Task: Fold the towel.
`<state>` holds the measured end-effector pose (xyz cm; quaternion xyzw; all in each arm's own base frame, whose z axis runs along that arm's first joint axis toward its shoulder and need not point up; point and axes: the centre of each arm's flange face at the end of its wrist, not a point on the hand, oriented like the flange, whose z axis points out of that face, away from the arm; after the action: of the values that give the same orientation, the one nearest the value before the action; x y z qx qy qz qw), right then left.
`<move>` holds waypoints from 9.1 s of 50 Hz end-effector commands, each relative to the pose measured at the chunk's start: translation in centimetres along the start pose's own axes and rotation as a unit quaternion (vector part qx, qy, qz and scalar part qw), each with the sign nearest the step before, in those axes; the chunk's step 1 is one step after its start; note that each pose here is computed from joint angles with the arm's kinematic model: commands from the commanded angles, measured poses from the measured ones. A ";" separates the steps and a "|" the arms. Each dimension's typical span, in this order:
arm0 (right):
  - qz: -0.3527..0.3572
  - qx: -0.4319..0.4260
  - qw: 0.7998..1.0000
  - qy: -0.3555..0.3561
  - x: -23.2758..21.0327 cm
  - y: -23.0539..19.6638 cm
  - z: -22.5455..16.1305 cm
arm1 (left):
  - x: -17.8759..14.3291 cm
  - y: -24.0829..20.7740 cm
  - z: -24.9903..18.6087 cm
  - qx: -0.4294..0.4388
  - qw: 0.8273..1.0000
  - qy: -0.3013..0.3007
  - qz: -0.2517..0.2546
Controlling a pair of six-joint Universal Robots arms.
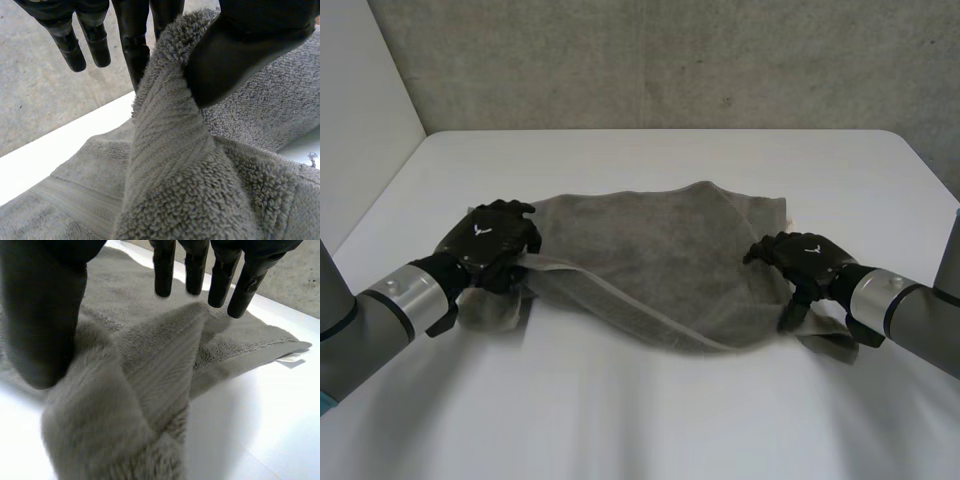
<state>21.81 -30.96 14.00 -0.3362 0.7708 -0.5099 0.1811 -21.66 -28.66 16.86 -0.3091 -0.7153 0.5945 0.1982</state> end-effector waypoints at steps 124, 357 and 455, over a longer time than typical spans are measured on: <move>0.099 -0.034 0.994 -0.042 0.3 0.5 -6.9 | 1.4 -4.2 -5.4 0.008 0.999 -0.021 -0.050; -0.231 0.008 0.972 0.048 -2.1 -1.4 -8.6 | 5.1 -3.2 -6.2 0.002 0.999 0.018 -0.045; -0.124 0.099 0.986 0.053 -0.3 -5.4 -6.2 | 0.5 -3.5 -0.6 0.060 0.997 0.000 0.040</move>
<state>20.73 -30.20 26.35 -0.3593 0.6438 -0.6714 0.0752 -22.85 -30.58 25.41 -0.2858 -0.6265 0.6932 0.2128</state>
